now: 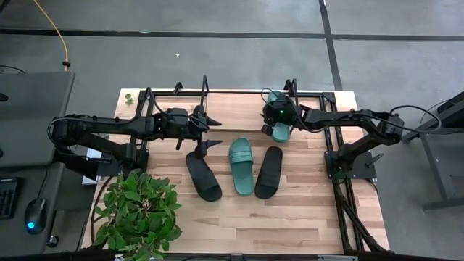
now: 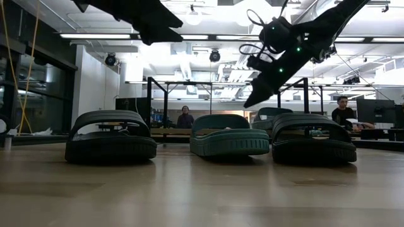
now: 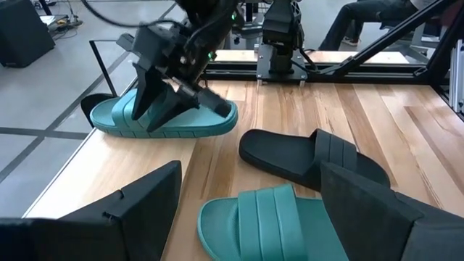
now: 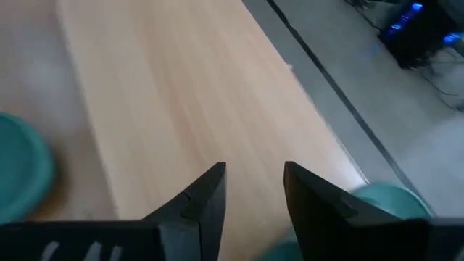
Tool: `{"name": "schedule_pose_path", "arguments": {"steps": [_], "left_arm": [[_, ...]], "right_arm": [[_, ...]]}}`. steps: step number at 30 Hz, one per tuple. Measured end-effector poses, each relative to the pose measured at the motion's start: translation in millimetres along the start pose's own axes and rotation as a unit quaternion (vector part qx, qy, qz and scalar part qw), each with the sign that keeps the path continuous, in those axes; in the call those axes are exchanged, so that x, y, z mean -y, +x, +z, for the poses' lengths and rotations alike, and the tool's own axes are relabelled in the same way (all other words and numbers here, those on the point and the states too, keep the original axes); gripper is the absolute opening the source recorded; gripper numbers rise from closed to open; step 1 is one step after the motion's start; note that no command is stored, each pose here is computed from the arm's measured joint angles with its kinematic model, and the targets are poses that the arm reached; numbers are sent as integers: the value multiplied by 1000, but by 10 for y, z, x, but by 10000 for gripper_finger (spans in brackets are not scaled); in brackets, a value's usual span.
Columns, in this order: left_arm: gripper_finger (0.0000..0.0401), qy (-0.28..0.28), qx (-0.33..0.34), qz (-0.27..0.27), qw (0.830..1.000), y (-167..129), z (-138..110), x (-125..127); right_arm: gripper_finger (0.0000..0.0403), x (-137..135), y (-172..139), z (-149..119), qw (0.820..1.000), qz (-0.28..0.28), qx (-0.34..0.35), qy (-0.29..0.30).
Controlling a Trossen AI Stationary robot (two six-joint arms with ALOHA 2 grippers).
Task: Pick and place slides into the shelf
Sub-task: Put the green slides on the shelf
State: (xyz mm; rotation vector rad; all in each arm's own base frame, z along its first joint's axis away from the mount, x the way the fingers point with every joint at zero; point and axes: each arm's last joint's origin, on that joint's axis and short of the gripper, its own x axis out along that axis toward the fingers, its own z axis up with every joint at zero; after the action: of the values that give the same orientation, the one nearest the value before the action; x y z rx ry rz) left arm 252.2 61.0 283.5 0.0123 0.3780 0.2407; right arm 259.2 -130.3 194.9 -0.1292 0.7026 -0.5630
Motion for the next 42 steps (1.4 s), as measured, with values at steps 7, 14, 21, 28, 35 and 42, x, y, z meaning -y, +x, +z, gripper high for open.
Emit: {"name": "schedule_pose_path", "arguments": {"steps": [7, 14, 21, 28, 35, 42], "left_arm": [[311, -17, -17, -1, 1000, 0, -33, 2], [312, -57, -21, 0, 998, 0, -41, 2], [312, -71, -23, -5, 997, 0, -44, 5], [312, -94, -34, -35, 994, -2, -62, 24], [312, -128, -41, -104, 985, -8, -62, 67], [312, -137, -54, -128, 981, -15, -74, 175]], "right_arm": [[129, -27, -59, 58, 999, 38, 28, 4], [129, -136, -216, 185, 994, 78, 78, 1], [129, -319, -466, 351, 981, 124, 148, -14], [129, -547, -762, 486, 962, 166, 215, -26], [129, -811, -935, 508, 950, 196, 237, -56], [129, -1080, -1096, 475, 946, 196, 243, -90]]}}
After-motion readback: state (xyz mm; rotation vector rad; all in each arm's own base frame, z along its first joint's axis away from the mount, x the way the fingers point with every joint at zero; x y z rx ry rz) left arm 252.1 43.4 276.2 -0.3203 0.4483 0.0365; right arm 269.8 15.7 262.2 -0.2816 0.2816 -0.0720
